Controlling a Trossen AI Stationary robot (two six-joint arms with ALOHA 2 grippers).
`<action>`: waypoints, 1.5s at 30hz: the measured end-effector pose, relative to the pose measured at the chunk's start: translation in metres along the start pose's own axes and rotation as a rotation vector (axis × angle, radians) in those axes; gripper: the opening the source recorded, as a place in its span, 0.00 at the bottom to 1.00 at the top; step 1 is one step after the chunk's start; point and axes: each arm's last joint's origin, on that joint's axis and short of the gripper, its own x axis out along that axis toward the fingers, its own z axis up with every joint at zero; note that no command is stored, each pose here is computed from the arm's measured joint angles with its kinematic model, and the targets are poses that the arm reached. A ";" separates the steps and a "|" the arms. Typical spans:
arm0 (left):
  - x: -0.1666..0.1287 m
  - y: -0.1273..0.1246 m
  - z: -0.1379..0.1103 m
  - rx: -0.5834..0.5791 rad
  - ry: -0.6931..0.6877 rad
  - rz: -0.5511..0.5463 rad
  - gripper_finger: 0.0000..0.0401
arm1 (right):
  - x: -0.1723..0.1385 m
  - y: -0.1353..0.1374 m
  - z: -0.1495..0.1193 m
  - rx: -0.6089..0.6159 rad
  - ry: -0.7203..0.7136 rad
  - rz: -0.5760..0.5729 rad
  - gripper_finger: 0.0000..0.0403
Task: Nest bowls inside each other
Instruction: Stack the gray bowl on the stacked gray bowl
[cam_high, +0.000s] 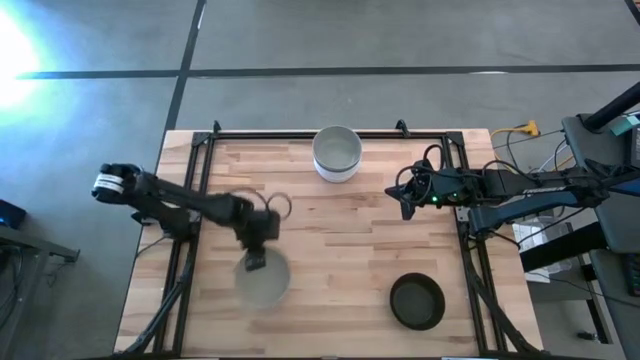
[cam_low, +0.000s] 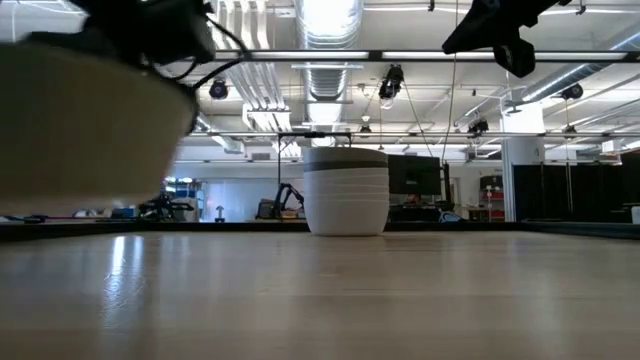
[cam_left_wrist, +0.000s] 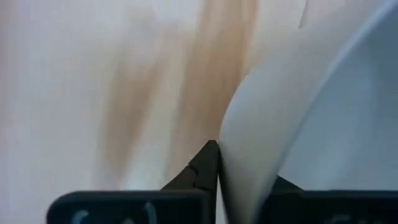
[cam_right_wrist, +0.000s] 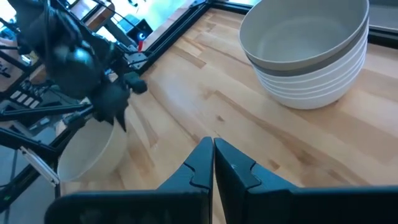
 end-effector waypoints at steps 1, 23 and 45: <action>-0.008 0.004 0.007 0.001 -0.048 0.004 0.00 | 0.000 0.000 0.000 0.006 0.000 0.000 0.02; -0.213 0.126 0.167 -0.182 -1.054 0.022 0.00 | 0.000 0.000 0.000 0.040 0.000 0.000 0.02; -0.202 0.183 0.254 -0.385 -0.527 0.247 0.00 | 0.000 0.000 0.000 0.065 -0.001 0.000 0.02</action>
